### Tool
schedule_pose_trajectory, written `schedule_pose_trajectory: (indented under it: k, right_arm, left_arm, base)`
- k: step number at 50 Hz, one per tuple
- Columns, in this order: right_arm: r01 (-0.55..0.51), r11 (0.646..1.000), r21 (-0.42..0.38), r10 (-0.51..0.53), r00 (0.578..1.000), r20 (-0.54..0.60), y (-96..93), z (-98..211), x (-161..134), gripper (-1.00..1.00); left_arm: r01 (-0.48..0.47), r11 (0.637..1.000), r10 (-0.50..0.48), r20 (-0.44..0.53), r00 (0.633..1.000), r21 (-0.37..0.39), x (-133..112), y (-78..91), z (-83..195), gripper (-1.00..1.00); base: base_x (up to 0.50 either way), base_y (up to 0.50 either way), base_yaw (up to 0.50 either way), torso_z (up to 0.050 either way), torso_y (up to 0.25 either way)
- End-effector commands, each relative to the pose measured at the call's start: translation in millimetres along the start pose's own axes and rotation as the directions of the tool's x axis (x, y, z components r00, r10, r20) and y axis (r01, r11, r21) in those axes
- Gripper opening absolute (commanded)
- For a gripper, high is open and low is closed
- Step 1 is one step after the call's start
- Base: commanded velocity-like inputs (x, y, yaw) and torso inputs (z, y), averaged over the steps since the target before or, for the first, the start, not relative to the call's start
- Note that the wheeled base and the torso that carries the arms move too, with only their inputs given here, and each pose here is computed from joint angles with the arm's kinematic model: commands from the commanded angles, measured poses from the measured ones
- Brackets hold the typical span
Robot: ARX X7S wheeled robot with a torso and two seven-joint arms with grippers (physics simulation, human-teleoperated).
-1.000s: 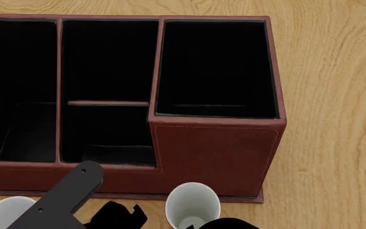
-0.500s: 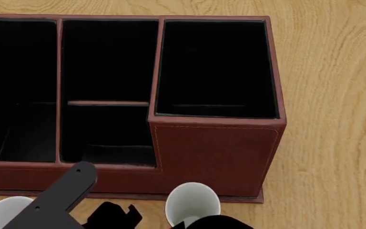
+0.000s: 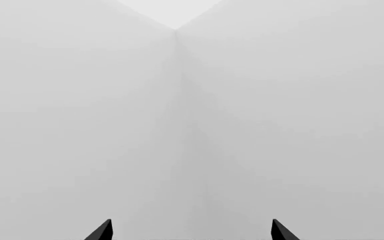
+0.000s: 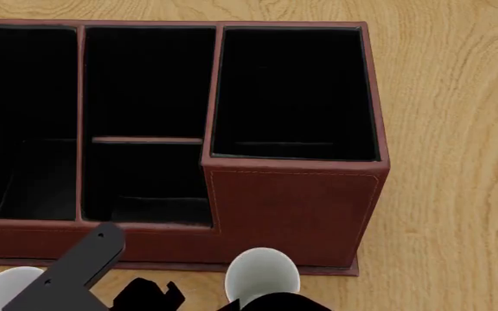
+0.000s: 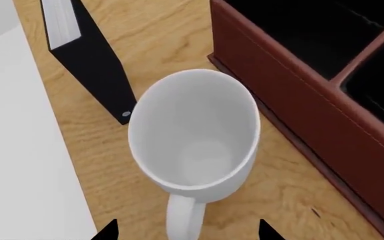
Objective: Pick up the white mug and place it to the right of the caddy.
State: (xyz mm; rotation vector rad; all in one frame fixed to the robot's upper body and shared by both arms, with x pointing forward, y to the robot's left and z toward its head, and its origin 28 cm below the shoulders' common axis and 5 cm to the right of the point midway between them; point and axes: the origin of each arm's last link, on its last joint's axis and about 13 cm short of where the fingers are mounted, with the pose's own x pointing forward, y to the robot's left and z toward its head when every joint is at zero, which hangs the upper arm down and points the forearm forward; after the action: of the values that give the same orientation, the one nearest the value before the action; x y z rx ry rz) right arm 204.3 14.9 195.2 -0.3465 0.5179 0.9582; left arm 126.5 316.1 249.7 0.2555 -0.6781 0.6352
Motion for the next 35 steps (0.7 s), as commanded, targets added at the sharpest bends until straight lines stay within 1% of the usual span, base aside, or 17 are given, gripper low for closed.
schedule_pose_trajectory:
  k: [1,35]
  right_arm:
    - [-0.010,1.000,0.001,0.010,1.000,-0.016,0.5,-3,7,1.00]
    - [-0.029,1.000,0.010,0.029,0.998,-0.053,1.8,-8,22,1.00]
  left_arm:
    - [0.002,1.000,-0.002,-0.005,1.000,0.001,0,-0.1,-3,1.00]
    - [0.009,1.000,-0.009,-0.017,1.000,0.001,1,-2.1,-11,1.00]
  base:
    - [0.00,0.00,0.00,0.000,0.000]
    - [0.00,0.00,0.00,0.000,0.000]
